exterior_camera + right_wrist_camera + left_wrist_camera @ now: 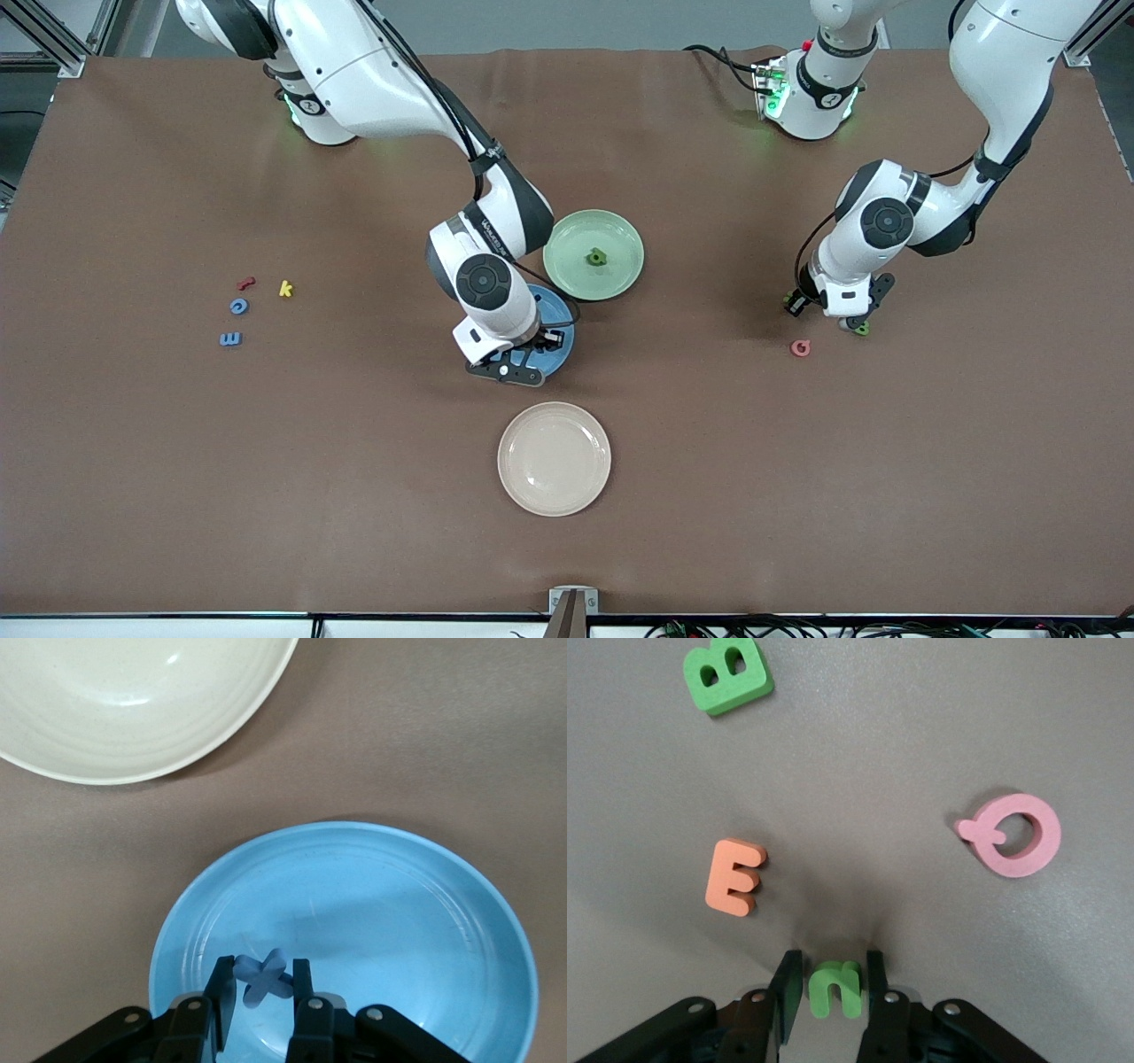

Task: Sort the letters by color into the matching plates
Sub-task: 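Carry the n to the green plate while the right gripper returns to letters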

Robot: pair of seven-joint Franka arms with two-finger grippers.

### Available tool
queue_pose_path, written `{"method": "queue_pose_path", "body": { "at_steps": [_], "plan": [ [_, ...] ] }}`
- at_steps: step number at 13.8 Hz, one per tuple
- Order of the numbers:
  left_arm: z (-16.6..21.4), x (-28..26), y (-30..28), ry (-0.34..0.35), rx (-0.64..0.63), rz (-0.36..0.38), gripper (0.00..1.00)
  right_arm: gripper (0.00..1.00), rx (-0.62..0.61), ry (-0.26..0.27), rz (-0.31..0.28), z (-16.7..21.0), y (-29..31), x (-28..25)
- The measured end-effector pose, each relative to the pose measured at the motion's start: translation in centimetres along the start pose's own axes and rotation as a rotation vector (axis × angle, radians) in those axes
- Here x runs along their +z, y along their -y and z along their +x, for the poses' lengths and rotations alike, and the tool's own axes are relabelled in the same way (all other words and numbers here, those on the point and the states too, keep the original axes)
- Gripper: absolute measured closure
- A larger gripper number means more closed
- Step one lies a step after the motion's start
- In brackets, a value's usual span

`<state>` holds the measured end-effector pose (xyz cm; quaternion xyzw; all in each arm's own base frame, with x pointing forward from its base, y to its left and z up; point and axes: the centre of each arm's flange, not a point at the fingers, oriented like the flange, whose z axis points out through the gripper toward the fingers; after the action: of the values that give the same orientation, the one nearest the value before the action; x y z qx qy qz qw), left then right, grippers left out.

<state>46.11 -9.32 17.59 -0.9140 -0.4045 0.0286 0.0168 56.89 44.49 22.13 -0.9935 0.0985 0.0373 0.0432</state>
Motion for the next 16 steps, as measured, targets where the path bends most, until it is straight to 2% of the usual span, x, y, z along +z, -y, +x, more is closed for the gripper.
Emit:
{"method": "queue_pose_path", "body": {
  "at_steps": [1,3,8,9,12,13,16],
  "plan": [
    [0.0,0.0,0.0,0.0,0.0,0.0,0.65,0.7,-0.004,-0.003,0.002,-0.1,0.3,0.3],
    [0.0,0.0,-0.1,-0.001,0.002,-0.003,0.74,0.7,-0.016,-0.005,0.002,-0.8,0.9,1.0],
    [-0.2,-1.7,-1.5,-0.029,-0.004,-0.03,0.74,0.7,-0.019,-0.002,-0.006,-1.1,1.0,1.7],
    [-1.0,-2.6,-2.6,-0.039,-0.009,-0.037,0.74,0.63,-0.019,-0.002,-0.006,-1.1,1.0,1.6],
    [-6.2,-5.9,-6.5,-0.059,-0.004,-0.05,0.74,0.32,-0.02,-0.005,-0.003,-1.0,1.1,1.3],
    [-8.1,-6.8,-7.6,-0.063,-0.007,-0.062,0.74,0.27,-0.021,0.002,-0.009,-1.0,1.2,1.1],
    [-13.4,-8.2,-9.9,-0.064,-0.038,-0.093,0.74,0.27,-0.016,0.064,-0.067,-0.6,0.2,-2.3]
  ]
}}
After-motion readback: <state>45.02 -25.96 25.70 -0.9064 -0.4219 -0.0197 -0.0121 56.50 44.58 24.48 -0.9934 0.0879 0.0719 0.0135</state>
